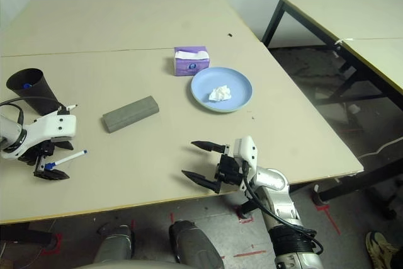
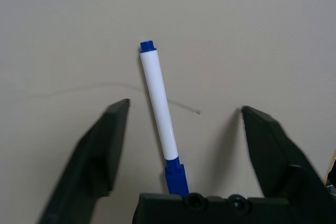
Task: Organize and tidy the items on the table.
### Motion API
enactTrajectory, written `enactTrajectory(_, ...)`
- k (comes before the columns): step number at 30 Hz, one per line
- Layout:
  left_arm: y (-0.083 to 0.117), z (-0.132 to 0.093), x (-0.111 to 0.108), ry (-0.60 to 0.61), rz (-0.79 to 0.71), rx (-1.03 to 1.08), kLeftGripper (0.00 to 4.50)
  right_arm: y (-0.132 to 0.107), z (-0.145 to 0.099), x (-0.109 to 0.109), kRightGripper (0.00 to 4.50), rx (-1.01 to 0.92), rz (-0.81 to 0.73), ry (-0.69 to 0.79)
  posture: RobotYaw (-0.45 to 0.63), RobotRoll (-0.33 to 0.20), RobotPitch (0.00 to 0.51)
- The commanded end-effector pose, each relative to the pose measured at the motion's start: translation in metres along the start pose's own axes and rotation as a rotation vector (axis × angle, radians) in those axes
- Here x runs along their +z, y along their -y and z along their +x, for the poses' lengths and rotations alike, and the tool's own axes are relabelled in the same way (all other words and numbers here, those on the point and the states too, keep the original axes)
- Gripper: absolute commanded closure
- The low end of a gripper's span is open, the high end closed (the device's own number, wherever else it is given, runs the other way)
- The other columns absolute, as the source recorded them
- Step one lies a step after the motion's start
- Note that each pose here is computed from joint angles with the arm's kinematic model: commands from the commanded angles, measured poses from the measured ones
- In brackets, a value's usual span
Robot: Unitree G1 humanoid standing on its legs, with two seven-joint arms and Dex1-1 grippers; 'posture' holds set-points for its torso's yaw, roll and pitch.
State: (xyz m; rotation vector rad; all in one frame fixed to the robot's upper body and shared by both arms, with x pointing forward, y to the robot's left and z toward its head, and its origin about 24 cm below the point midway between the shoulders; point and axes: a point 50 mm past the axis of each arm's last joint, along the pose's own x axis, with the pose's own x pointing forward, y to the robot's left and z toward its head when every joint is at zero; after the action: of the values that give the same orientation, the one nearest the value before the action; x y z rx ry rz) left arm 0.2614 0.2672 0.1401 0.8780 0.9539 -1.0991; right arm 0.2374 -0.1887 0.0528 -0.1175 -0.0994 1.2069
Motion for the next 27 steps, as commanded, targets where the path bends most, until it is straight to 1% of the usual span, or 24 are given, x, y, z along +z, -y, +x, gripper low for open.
enactTrajectory(1,0.001,0.0,-0.005,-0.016,-0.012,0.0,1.5,0.0,0.002,0.003,0.0,0.011,-0.005,0.002,-0.11,0.0,0.085)
enactTrajectory(7,0.003,0.001,-0.01,-0.014,-0.035,0.002,3.53,0.001,0.003,0.006,0.0,0.005,-0.011,0.007,-0.11,0.0,0.079)
enactTrajectory(10,0.002,0.0,-0.011,-0.008,-0.039,0.012,4.44,0.003,0.004,0.008,0.0,0.004,-0.015,0.009,-0.11,0.0,0.077)
enactTrajectory(15,0.002,-0.001,-0.01,0.021,-0.052,0.015,4.49,0.004,0.007,0.008,0.0,0.004,-0.015,0.012,-0.1,0.0,0.078)
enactTrajectory(19,0.003,-0.007,-0.004,0.094,-0.068,-0.006,4.49,0.002,0.009,0.005,0.0,0.007,-0.009,0.011,-0.09,0.0,0.081)
enactTrajectory(23,0.002,-0.027,0.014,0.296,-0.1,-0.022,4.49,0.002,0.009,0.004,0.0,0.012,-0.005,0.009,-0.08,0.0,0.081)
enactTrajectory(25,0.0,-0.042,0.023,0.416,-0.112,-0.013,4.49,0.001,0.009,0.004,0.0,0.018,-0.003,0.006,-0.07,0.0,0.082)
enactTrajectory(27,-0.003,-0.059,0.033,0.592,-0.145,-0.008,4.49,0.001,0.009,0.003,0.0,0.021,-0.003,0.004,-0.07,0.0,0.083)
